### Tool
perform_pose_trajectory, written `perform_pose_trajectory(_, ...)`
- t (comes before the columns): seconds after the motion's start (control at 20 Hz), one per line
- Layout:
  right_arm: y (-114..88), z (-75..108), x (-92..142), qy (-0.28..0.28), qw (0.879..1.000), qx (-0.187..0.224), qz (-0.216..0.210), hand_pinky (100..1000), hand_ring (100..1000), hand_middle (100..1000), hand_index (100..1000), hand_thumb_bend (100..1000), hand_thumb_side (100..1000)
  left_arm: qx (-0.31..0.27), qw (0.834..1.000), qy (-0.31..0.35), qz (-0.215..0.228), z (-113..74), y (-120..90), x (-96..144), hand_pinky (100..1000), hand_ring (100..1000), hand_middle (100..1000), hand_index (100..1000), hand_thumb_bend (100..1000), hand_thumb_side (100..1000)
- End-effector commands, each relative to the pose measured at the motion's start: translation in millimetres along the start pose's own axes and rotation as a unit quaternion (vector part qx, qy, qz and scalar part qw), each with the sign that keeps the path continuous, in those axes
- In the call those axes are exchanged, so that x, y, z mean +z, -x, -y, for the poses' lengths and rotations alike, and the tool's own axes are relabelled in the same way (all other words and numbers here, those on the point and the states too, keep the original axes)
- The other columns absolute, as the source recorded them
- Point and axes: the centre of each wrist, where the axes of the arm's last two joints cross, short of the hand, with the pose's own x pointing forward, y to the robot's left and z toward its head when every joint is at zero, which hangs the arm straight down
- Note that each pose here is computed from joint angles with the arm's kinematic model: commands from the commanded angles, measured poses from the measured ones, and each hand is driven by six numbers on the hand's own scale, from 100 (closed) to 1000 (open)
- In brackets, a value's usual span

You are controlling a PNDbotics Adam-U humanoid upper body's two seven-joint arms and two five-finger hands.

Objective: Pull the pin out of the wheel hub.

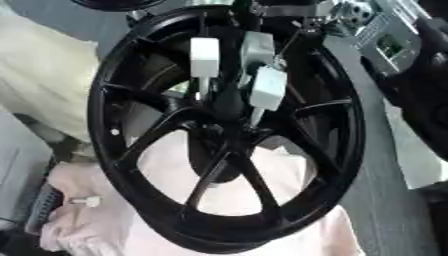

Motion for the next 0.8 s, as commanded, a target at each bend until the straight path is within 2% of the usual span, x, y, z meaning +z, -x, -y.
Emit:
perform_pose_trajectory(0.05, 4.1, 14.3, 15.1, -0.139, 0.979, 0.111, 0.104, 575, 408, 547, 642, 297, 100, -0.011, 1.000, 0.010, 0.022, -1.8, -13.1, -6.4, 532, 538, 544, 658, 113, 904)
perform_pose_trajectory(0.8, 8.0, 17.5, 26.1, -0.100, 0.985, 0.087, 0.113, 550, 372, 525, 627, 335, 100, -0.010, 1.000, 0.010, 0.023, -1.9, -13.6, -6.8, 532, 541, 546, 651, 111, 900)
